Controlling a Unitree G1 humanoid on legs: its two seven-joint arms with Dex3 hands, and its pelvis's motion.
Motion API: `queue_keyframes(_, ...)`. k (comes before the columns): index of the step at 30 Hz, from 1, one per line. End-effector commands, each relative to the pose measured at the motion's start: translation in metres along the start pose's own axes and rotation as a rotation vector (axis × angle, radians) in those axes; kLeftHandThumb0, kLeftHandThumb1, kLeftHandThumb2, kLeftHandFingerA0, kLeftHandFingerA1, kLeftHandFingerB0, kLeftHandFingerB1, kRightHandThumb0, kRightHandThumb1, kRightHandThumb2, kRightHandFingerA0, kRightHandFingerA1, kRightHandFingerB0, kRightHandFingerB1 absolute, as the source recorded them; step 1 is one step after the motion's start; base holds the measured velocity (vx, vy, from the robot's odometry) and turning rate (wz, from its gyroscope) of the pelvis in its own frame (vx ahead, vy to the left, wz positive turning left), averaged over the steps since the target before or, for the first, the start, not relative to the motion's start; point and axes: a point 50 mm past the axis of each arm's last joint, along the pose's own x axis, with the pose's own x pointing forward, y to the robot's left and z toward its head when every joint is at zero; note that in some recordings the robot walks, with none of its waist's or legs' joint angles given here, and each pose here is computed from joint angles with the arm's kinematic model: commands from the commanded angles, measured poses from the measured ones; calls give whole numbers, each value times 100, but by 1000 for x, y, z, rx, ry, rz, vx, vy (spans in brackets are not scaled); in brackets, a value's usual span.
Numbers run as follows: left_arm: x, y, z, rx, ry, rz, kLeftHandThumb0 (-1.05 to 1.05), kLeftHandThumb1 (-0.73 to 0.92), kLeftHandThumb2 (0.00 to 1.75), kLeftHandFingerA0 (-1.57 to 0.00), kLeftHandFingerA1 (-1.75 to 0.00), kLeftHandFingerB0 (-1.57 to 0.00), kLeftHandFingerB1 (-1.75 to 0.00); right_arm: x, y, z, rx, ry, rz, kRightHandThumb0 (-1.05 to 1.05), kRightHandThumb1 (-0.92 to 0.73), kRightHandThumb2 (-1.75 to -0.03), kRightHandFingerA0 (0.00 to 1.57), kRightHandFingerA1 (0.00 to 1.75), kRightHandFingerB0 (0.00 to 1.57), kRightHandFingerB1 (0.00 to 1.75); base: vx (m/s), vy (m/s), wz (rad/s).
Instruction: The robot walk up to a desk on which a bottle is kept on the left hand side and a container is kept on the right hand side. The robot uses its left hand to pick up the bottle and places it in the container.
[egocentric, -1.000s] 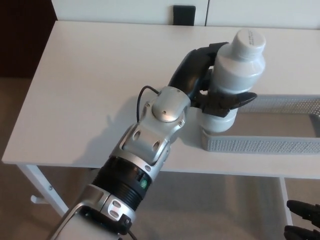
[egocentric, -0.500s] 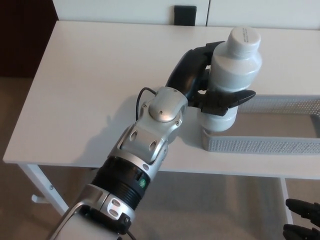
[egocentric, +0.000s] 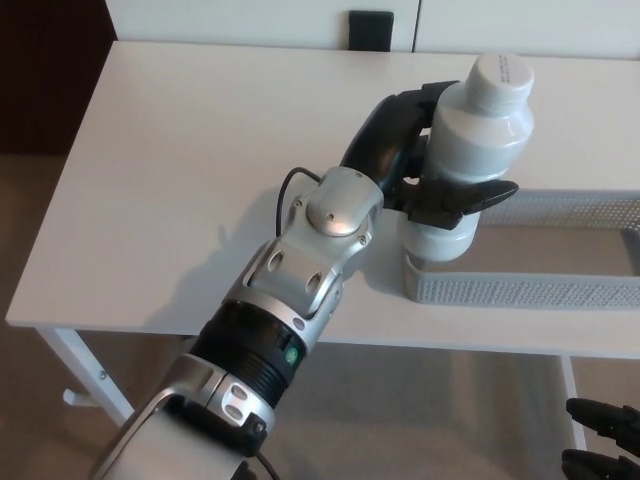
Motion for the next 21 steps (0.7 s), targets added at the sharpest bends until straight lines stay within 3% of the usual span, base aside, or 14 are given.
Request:
queue_keyframes(1,9,-82,54,-133,-116,-182,-18,57,112,-122,-124,-92,-104,-1,-5,4,-31,-22,-14,-67,-52,-57,47,56,48,43,0,0,0)
queue_keyframes(12,10,-78,44,-113,-92,-179,-17,57,112,-122,-122,-92,-104,-1,-5,2,-37,-17,-9,-66,-53,-57,47,51,48,42,0,0,0)
queue_keyframes(21,13,-81,83,-52,-187,-213,-22,58,107,-125,-123,-90,-103,7,-11,18,-72,-51,-22,-68,-53,-58,46,49,46,40,0,0,0)
